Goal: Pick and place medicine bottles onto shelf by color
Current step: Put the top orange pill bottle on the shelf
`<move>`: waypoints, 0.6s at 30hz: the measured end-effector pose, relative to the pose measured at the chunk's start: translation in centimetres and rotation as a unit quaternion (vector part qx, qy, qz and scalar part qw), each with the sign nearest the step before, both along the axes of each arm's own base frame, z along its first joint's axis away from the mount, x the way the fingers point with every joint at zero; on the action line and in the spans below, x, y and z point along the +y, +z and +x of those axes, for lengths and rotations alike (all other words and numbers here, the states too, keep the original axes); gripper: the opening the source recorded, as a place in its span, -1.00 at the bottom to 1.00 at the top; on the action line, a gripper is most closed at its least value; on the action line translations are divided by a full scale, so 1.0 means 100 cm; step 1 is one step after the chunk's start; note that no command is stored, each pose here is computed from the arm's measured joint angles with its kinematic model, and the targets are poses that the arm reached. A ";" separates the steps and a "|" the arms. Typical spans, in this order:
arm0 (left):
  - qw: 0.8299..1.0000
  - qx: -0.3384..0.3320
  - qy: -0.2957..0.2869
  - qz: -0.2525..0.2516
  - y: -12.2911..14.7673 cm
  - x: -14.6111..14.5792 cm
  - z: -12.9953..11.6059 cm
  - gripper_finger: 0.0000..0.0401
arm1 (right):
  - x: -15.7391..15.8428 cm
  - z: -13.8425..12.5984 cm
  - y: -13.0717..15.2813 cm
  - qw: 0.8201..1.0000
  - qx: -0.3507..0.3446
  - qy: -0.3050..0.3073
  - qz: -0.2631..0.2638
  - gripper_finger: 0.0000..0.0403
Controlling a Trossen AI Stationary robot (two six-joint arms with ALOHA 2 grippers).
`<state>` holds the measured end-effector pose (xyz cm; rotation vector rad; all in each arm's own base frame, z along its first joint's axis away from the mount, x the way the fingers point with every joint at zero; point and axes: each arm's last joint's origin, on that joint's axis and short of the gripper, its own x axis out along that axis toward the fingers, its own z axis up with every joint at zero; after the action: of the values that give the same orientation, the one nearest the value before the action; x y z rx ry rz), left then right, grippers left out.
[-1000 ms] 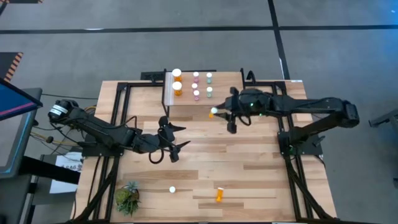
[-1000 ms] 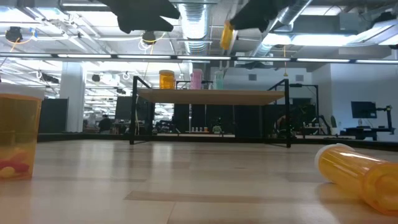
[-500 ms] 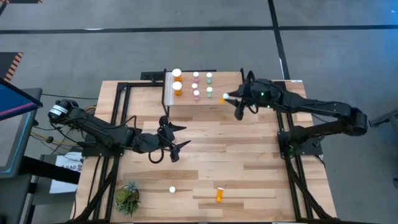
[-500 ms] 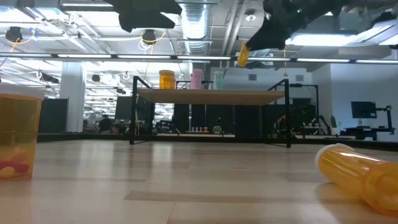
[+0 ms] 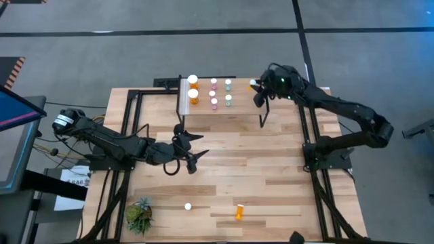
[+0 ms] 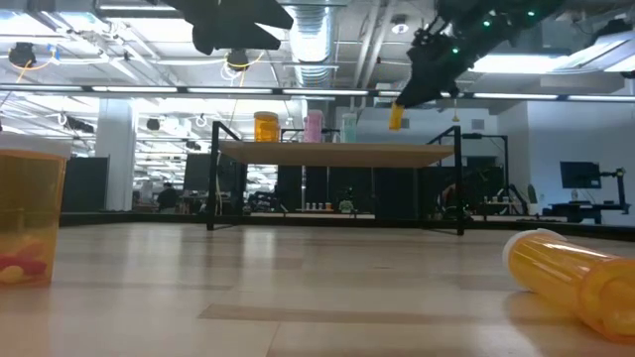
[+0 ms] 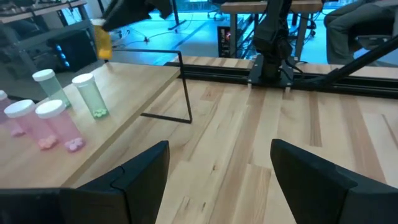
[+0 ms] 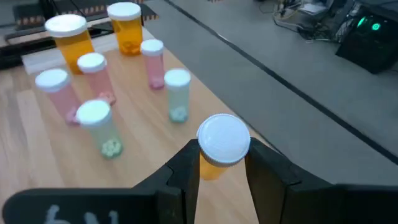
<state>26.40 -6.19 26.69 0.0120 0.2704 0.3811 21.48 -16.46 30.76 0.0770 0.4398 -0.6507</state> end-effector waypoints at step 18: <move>1.000 0.003 -0.017 -0.016 -0.007 0.000 -0.001 0.33 | -0.046 0.033 -0.019 0.993 0.095 -0.016 0.062 -0.35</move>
<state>26.31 -6.18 26.01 -0.0129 0.2824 0.3421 24.81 -21.05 28.90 0.1410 0.6639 -0.6655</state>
